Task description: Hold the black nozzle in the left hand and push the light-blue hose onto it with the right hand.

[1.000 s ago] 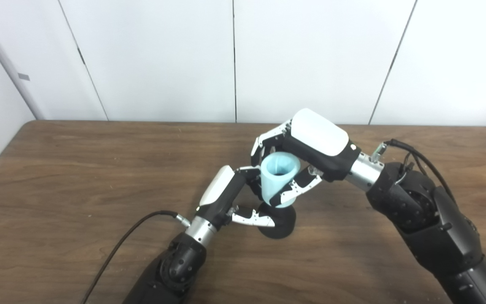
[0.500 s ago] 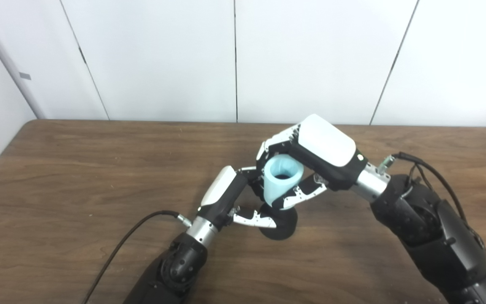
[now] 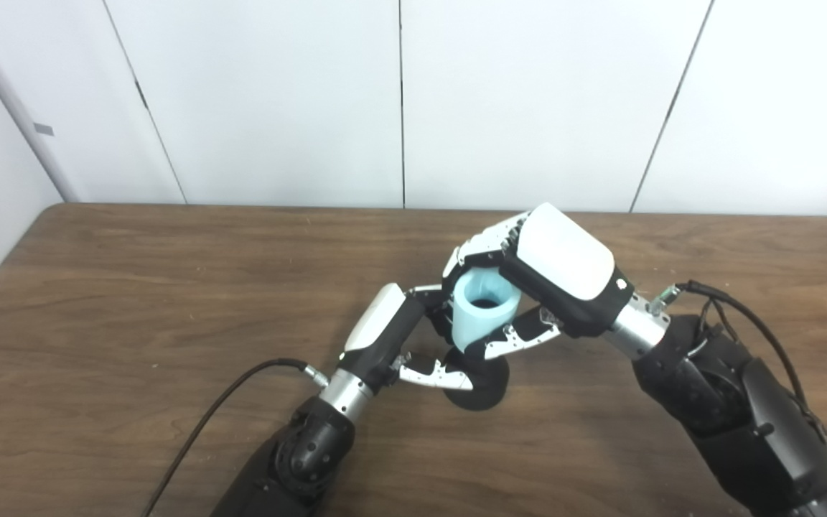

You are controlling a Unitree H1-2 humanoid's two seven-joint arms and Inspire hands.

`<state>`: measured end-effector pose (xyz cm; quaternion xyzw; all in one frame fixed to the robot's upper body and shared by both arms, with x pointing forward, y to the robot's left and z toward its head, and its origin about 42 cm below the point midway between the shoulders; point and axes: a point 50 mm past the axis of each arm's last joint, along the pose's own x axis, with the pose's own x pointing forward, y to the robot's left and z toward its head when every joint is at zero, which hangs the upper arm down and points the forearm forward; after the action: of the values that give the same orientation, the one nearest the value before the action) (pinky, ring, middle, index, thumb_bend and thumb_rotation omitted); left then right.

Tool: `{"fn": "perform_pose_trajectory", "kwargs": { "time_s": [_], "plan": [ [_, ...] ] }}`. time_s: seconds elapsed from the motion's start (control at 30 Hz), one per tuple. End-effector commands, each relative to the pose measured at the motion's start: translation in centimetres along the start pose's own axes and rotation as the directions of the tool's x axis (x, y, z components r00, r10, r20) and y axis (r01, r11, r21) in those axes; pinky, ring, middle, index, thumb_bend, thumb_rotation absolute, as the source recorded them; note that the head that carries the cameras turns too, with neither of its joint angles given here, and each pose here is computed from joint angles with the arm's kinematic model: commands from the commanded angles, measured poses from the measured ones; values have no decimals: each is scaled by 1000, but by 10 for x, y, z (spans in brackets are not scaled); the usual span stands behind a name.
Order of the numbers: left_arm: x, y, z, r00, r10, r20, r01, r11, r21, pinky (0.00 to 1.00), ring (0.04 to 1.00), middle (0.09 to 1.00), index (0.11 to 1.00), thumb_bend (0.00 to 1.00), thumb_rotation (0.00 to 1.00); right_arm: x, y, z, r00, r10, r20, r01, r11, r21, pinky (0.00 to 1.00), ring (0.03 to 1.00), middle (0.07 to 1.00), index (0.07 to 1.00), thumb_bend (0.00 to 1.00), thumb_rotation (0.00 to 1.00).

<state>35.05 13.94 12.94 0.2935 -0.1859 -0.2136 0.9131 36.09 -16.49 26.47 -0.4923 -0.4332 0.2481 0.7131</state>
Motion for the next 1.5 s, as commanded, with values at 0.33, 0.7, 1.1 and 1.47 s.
{"fn": "perform_pose_trajectory", "kwargs": {
  "time_s": [0.33, 0.7, 1.1, 1.47],
  "plan": [
    [-29, -25, -22, 985, -119, -127, 122, 992, 18, 425, 379, 351, 472, 518, 81, -1, 17, -14, 988, 135, -73, -130, 989, 74, 342, 402, 454, 511, 526, 0],
    [-28, -24, -23, 985, -120, -127, 123, 992, 17, 429, 381, 351, 472, 518, 81, 2, 24, -19, 973, 177, -145, -151, 973, 175, 322, 396, 446, 517, 524, 0],
    [-28, -24, -22, 985, -119, -128, 122, 992, 16, 417, 383, 351, 472, 518, 80, 4, 22, -10, 972, 182, -148, -148, 965, 216, 302, 385, 453, 512, 525, 0],
    [-27, -25, -22, 985, -116, -125, 119, 993, 15, 407, 377, 349, 472, 518, 80, -8, 23, -5, 996, 68, -53, -60, 988, 140, 351, 422, 468, 500, 526, 0]
  ]
}}
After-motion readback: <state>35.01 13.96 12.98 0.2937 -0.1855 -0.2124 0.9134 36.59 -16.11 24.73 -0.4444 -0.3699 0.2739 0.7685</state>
